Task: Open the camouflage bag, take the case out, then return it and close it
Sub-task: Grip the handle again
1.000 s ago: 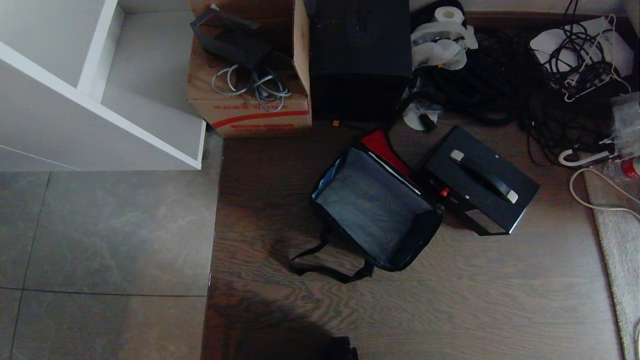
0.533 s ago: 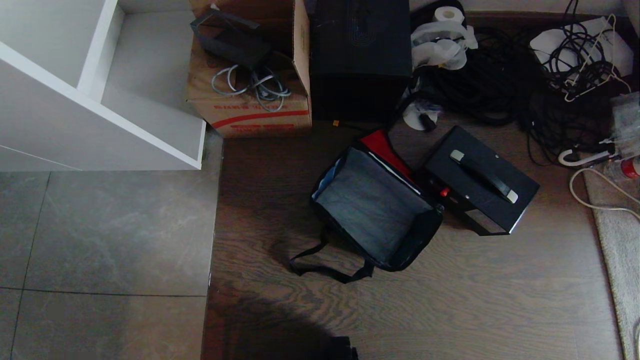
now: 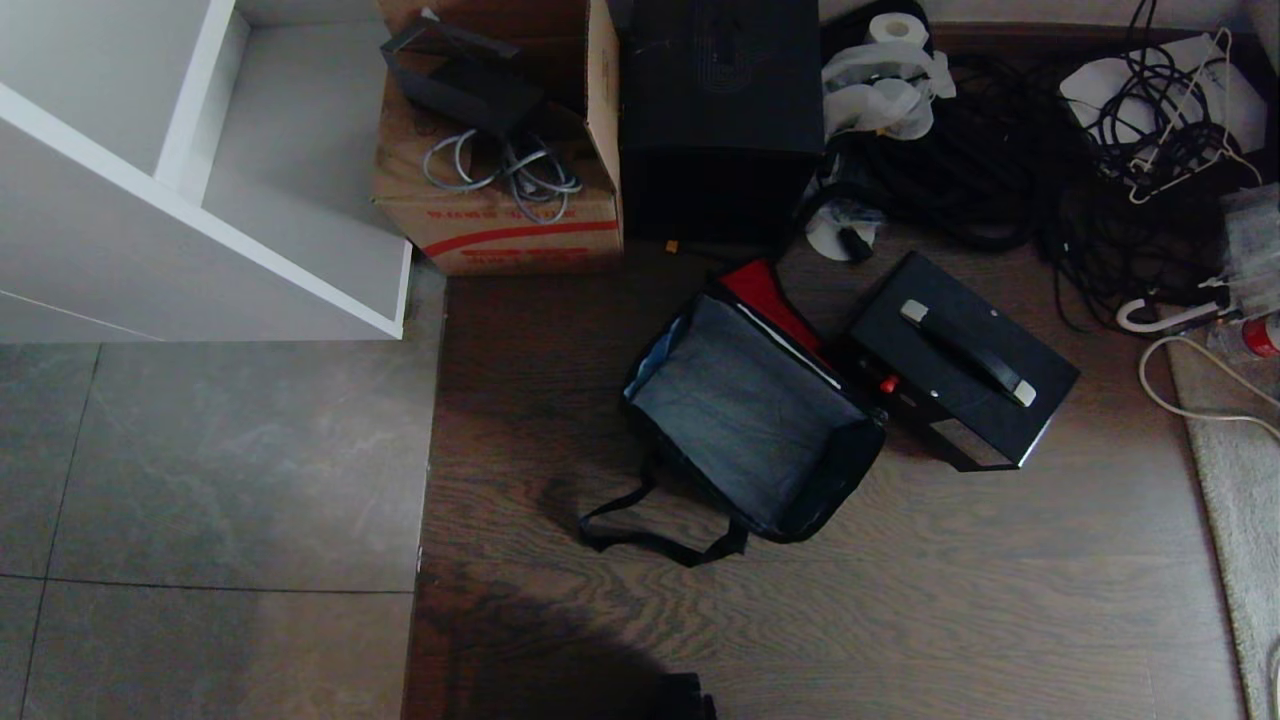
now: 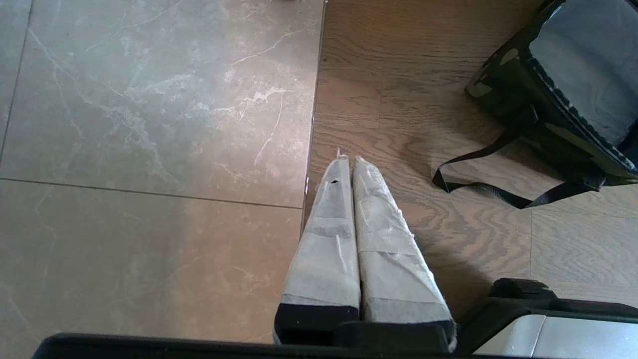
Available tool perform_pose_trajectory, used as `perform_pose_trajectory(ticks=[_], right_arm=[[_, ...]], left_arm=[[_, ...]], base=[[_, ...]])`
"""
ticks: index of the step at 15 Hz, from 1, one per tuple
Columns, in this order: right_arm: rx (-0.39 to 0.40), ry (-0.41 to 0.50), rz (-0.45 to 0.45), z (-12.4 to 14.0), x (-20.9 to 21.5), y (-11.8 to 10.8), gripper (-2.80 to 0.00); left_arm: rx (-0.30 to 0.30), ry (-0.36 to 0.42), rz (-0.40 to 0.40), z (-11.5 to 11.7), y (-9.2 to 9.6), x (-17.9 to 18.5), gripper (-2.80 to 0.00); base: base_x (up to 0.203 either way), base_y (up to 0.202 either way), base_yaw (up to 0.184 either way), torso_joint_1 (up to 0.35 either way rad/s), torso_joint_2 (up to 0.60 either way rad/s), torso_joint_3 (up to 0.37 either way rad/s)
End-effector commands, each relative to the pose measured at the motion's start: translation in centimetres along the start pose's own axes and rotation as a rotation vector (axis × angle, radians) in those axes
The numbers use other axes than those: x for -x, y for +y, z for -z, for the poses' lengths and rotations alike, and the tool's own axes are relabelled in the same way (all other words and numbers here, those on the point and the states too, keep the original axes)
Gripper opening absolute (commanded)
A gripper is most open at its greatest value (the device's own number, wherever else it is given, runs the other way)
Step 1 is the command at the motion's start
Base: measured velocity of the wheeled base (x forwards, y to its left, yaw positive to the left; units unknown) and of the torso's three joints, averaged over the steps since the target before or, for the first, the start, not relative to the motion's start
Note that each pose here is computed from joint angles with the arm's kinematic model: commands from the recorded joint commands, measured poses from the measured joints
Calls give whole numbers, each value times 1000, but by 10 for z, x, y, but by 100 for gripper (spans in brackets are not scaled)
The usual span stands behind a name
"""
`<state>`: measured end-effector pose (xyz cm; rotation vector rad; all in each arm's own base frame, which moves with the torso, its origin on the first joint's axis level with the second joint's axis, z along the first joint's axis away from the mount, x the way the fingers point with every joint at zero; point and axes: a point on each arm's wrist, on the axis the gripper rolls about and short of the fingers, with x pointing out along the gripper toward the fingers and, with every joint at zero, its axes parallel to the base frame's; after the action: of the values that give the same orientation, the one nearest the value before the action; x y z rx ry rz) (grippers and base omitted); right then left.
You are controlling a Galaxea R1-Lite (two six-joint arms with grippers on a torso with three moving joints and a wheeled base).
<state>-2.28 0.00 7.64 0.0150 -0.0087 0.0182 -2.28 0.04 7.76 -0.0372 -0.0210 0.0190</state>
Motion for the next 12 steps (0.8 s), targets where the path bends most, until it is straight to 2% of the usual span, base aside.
perform_pose_trajectory(ticks=[1,12], right_arm=[[0,1,-1,0,0,0,-280],[0,1,-2,0,0,0,-280]], left_arm=[[1,9,-1,3,0,-1,-280],[1,10,-1,3,0,-1,-280]], base=[[0,0,0,0,0,0],[0,0,0,0,0,0]])
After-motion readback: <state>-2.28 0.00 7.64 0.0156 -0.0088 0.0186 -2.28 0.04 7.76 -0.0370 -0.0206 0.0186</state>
